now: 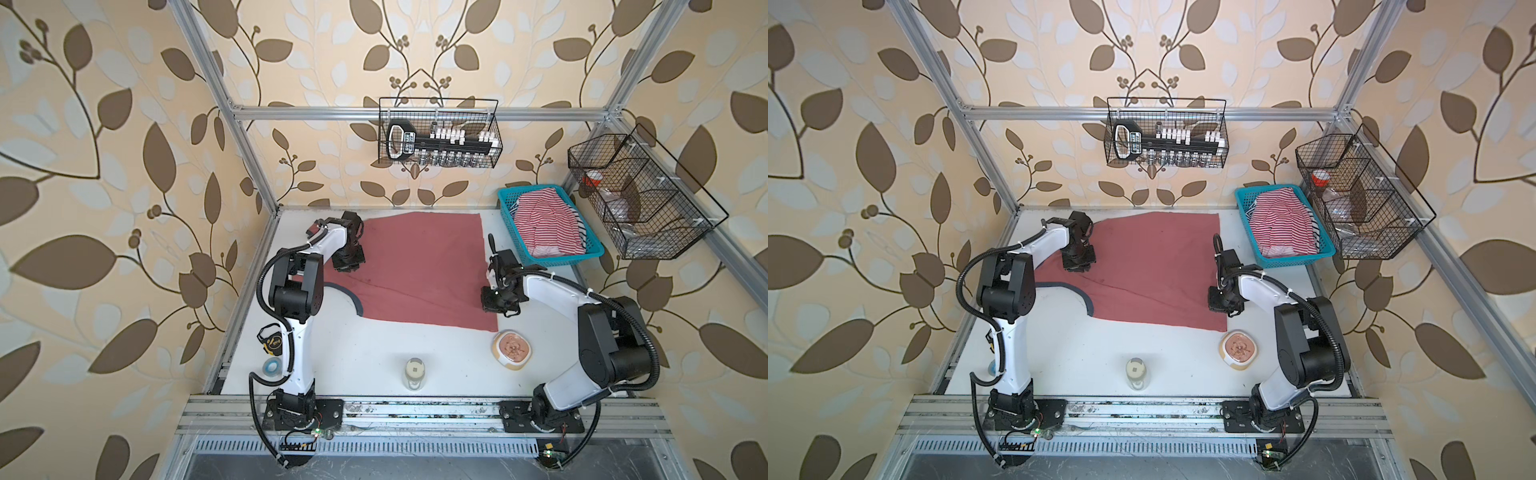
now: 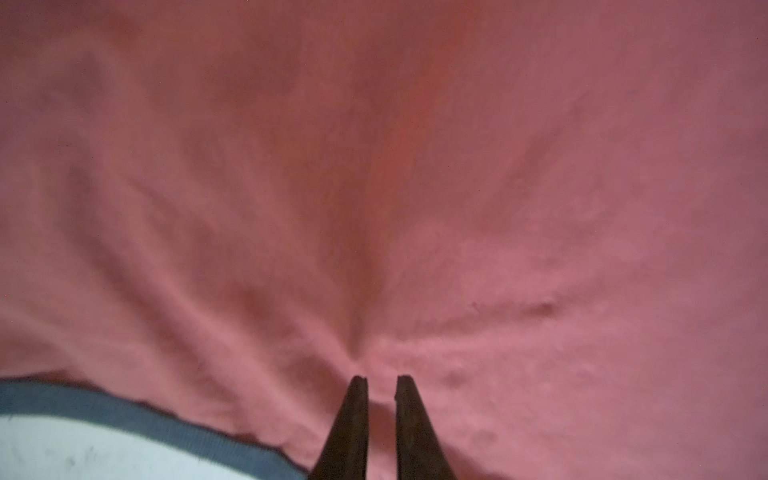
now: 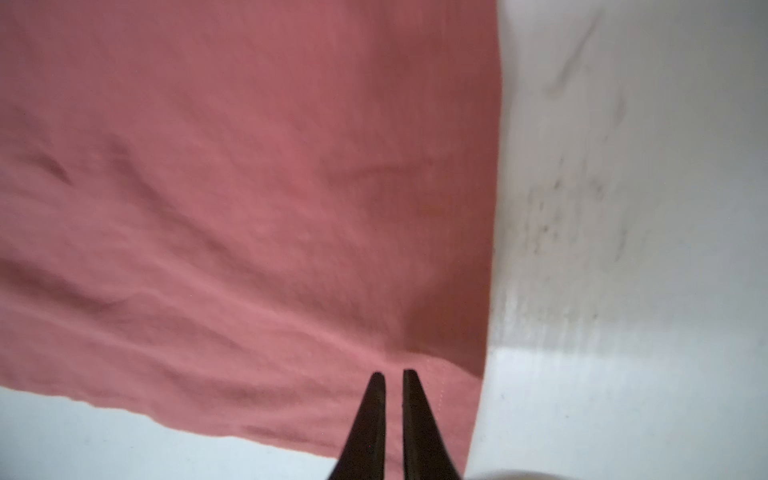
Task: Fold and stack the tank tops
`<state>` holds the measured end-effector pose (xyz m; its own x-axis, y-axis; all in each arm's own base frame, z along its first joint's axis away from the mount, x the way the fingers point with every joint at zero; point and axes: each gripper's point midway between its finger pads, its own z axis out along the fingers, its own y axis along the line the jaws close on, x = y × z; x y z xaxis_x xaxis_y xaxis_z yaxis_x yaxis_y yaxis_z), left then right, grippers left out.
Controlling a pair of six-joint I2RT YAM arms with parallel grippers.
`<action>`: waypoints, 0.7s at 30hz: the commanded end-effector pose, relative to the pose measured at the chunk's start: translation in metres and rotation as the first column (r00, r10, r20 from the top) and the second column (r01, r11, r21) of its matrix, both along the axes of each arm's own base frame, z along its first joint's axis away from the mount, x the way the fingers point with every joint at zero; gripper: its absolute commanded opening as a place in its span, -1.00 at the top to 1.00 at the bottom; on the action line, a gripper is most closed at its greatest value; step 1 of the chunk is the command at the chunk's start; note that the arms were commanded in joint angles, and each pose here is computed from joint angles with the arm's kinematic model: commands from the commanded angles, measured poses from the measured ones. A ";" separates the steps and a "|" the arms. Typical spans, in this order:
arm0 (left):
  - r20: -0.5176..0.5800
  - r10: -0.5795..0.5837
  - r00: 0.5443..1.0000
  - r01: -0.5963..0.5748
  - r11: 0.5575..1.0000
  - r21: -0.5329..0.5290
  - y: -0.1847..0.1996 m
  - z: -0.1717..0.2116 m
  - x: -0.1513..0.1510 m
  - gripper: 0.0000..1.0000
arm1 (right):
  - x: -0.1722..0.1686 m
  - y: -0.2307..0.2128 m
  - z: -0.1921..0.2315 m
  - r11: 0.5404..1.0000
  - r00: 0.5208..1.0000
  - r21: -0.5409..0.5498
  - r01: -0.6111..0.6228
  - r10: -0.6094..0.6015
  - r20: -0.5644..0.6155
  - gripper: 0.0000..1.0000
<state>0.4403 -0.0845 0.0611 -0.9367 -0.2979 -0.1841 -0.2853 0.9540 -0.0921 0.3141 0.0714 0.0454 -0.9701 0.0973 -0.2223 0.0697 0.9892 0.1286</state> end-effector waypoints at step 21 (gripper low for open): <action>-0.143 -0.227 0.963 0.237 0.970 0.060 -0.041 0.012 -0.163 0.25 | -0.046 -0.011 0.027 0.999 0.995 -0.014 -0.049 0.048 -0.090 0.23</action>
<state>0.2717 -0.1222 0.0712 -0.9989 -0.0278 -0.0391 -0.0293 0.9988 0.0383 0.2806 0.0624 0.0797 -0.9780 0.0544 -0.2013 0.0323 0.9932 0.1115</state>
